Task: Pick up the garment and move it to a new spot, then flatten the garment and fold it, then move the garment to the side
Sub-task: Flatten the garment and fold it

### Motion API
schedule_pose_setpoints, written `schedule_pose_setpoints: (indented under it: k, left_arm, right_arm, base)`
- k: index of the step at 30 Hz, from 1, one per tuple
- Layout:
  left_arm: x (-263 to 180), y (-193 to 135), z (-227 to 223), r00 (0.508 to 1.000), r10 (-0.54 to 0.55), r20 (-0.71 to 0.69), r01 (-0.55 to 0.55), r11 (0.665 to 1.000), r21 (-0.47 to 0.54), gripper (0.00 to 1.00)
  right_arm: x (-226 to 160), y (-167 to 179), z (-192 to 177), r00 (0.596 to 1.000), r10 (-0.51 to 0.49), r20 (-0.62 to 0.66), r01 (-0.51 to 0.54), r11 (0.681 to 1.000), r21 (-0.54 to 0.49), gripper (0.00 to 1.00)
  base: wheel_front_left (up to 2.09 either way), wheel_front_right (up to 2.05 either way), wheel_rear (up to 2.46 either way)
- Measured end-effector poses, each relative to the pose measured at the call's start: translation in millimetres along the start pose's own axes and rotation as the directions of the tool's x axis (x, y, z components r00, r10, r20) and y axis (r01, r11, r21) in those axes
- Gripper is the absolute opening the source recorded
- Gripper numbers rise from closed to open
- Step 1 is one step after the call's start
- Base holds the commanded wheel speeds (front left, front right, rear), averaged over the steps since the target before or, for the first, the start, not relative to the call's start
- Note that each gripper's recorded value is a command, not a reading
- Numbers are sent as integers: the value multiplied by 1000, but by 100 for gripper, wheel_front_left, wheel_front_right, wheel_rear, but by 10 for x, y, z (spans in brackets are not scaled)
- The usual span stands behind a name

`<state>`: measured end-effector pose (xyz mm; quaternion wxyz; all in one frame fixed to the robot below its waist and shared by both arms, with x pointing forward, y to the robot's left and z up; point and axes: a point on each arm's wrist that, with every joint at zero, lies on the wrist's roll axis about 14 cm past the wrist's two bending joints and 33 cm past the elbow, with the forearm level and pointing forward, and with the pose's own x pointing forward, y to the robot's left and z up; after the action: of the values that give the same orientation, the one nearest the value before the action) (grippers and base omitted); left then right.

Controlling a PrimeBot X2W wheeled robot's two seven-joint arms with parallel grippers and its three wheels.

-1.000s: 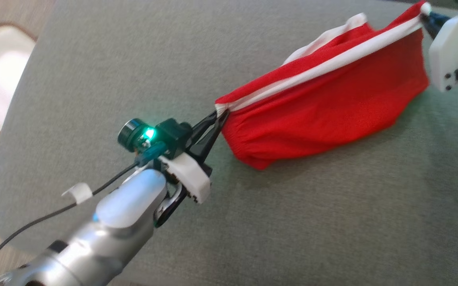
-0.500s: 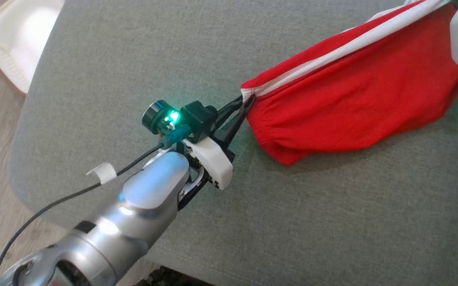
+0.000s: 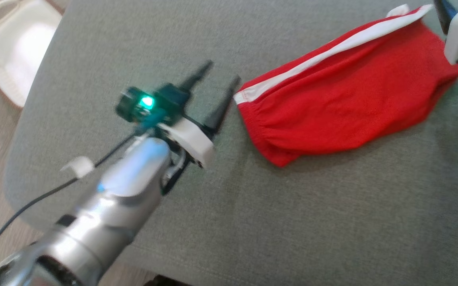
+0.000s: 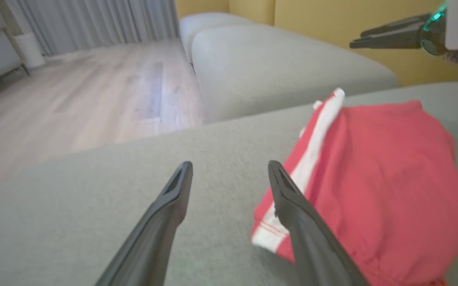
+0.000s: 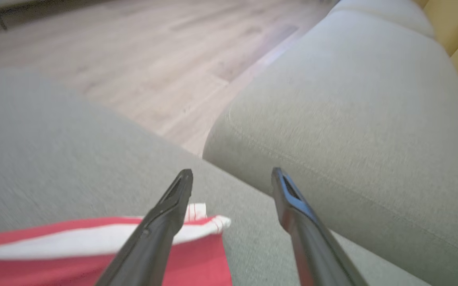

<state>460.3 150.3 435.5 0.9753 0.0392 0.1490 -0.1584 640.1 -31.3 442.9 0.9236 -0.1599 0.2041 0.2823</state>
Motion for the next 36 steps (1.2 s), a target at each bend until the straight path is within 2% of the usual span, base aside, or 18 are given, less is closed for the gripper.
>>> schedule_pose_setpoints:
  k: [4,8,11,15,17,19,27,31,36]
  left_arm:
    - [-132,230,416,985,99,141,-98,995,-17,100]
    - [-383,377,718,944,196,265,-179,980,-85,100]
    - [-578,378,895,910,230,345,-196,972,-130,100]
    - [-804,330,981,877,259,405,-207,964,-168,100]
    - [-892,302,953,869,272,414,-210,959,-189,100]
    - [-967,276,903,864,285,415,-214,954,-210,100]
    - [-1188,10,605,872,297,390,-201,942,-270,100]
    - [-1277,-111,421,884,298,360,-197,936,-292,100]
    - [-1357,-126,319,885,310,348,-203,928,-312,100]
  right_arm:
    - [-223,-39,381,980,-34,195,18,996,82,100]
    - [-518,12,534,941,-67,332,16,988,152,100]
    - [-750,42,550,920,-95,380,20,980,196,100]
    - [-1094,-53,594,883,-178,434,36,948,316,100]
    - [-1271,-58,611,862,-201,466,36,940,340,100]
    - [-1420,-18,524,852,-219,476,46,936,350,100]
    - [-1935,325,-249,850,-333,407,108,869,483,100]
    - [-2116,548,-483,854,-357,379,131,852,508,100]
    - [-2272,651,-698,862,-376,340,159,837,524,100]
  base:
    - [0,0,0]
    - [0,0,0]
    - [0,0,0]
    - [0,0,0]
    - [0,0,0]
    - [0,0,0]
    - [0,0,0]
    - [0,0,0]
    - [0,0,0]
